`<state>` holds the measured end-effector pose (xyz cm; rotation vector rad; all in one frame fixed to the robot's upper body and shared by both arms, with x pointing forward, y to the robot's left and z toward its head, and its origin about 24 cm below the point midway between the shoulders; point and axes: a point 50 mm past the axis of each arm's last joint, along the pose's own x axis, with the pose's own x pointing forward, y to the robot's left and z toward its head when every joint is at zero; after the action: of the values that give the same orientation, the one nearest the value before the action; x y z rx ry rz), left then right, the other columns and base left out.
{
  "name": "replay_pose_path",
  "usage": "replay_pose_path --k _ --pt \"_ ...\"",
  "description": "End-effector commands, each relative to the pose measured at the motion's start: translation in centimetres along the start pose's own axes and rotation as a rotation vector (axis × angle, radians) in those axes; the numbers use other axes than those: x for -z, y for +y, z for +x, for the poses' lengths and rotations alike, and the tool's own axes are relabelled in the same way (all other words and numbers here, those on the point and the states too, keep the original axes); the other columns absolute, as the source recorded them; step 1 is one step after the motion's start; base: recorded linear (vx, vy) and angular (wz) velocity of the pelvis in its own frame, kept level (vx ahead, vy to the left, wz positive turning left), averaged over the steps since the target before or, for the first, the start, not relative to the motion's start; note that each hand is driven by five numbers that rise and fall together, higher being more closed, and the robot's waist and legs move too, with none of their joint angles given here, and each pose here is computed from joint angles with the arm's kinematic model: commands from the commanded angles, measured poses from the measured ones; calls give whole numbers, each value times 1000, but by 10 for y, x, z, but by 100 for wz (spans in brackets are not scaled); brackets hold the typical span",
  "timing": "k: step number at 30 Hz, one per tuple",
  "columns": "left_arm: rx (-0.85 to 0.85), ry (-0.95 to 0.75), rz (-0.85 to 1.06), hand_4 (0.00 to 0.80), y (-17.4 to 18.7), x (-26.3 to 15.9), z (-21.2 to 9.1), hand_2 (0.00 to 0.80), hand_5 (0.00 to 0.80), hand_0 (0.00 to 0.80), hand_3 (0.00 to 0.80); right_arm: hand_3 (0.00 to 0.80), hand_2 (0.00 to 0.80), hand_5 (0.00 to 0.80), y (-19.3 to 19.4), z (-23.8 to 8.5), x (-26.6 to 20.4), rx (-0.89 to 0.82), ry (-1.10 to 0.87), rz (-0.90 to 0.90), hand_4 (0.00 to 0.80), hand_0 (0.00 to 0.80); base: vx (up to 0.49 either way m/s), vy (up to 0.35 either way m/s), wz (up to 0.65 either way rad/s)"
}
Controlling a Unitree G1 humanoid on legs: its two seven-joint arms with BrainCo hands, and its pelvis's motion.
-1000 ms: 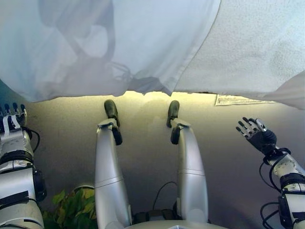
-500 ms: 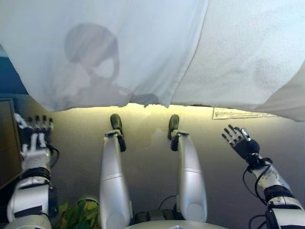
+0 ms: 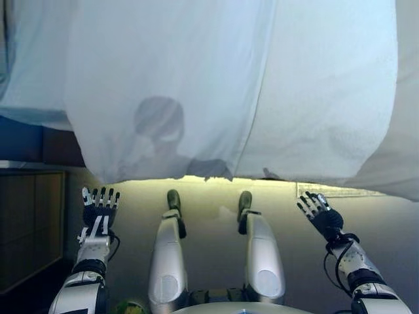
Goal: Make the bed neatly
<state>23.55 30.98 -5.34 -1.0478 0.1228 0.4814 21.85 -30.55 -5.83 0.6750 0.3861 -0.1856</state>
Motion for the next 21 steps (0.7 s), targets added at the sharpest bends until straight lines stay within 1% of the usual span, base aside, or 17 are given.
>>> replay_pose_path --k 1,6,9,11,12,13,14,16,18,21 --pt "-79 52 169 0 18 -3 -8 0 0 0 0 0 0 0 -20 -15 13 98 34 -40 0 0 91 -146 6" --pt "-175 140 291 0 48 5 -27 0 0 0 0 0 0 0 -33 -30 46 157 168 -49 0 0 119 -109 -4" --pt "-216 163 324 0 59 9 -36 0 0 0 0 0 0 0 -38 -38 63 198 241 -71 0 0 124 -50 -5" --pt "-261 205 434 0 66 16 -41 0 0 0 0 0 0 0 -39 -44 84 236 316 -62 0 0 149 -84 -5" --pt "-288 273 548 0 73 21 -47 0 0 0 0 0 0 0 -39 -47 94 253 334 -32 0 0 135 -76 -10" --pt "-283 337 645 0 77 26 -51 0 0 0 0 0 0 0 -39 -50 100 267 337 7 0 0 124 -64 -10" --pt "-269 371 690 0 79 30 -53 0 0 0 0 0 0 0 -39 -52 103 279 340 26 0 0 118 -41 -10" --pt "-229 446 748 0 77 46 -55 0 0 0 0 0 0 0 -49 -67 117 356 377 53 0 0 111 -7 -9" --pt "-194 486 759 0 73 57 -55 0 0 0 0 0 0 0 -53 -73 122 405 402 43 0 0 38 7 -5" --pt "-173 537 735 0 71 84 -62 0 0 0 0 0 0 0 -64 -87 134 591 416 136 0 0 68 -9 -2"
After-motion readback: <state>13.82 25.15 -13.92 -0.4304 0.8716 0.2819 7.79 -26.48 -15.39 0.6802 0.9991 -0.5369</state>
